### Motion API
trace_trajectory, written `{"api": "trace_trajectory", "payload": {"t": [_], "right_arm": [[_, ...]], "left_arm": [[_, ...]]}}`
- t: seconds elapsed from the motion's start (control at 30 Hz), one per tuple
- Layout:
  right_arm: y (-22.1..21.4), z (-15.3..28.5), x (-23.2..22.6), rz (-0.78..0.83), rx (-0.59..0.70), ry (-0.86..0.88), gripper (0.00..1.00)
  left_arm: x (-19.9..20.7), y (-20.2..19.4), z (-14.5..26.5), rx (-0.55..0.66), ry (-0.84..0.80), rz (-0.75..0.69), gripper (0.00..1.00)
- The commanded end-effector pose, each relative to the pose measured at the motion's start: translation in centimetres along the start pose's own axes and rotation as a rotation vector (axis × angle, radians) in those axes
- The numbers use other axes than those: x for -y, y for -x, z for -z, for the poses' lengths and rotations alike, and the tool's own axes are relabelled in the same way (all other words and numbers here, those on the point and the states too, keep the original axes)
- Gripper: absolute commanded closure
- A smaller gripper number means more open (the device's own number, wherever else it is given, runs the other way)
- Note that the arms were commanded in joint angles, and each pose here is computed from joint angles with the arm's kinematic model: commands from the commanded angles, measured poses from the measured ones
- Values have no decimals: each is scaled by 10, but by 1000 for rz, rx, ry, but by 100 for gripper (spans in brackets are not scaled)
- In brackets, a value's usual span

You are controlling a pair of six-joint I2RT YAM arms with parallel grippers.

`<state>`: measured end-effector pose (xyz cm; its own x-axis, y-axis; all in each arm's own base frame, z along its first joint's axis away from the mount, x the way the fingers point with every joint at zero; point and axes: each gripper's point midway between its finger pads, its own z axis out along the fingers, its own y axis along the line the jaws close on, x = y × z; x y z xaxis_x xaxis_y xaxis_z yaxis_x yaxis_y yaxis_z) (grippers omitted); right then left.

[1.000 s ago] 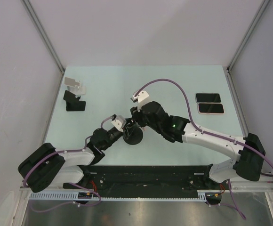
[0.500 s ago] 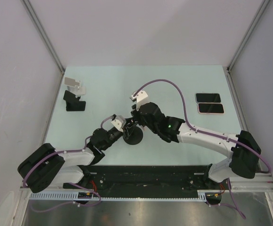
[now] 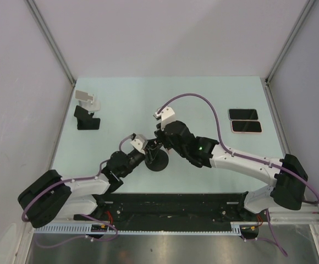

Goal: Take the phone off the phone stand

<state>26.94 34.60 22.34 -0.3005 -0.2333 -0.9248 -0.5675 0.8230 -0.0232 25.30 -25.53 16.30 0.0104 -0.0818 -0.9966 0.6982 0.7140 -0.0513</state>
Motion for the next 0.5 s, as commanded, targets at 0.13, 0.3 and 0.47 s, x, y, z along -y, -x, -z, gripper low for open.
{"api": "trace_trajectory", "payload": {"t": [0.13, 0.3, 0.47], "right_arm": [[-25, 40, -13, 31, -112, 37, 100], [-21, 43, -8, 24, -99, 13, 100], [0, 46, 9, -74, -24, -64, 100]], "left_arm": [[-69, -11, -4, -80, 381, 94, 100], [-69, -9, -3, -81, 375, 95, 100], [-63, -6, -4, -76, 338, 79, 100]]}}
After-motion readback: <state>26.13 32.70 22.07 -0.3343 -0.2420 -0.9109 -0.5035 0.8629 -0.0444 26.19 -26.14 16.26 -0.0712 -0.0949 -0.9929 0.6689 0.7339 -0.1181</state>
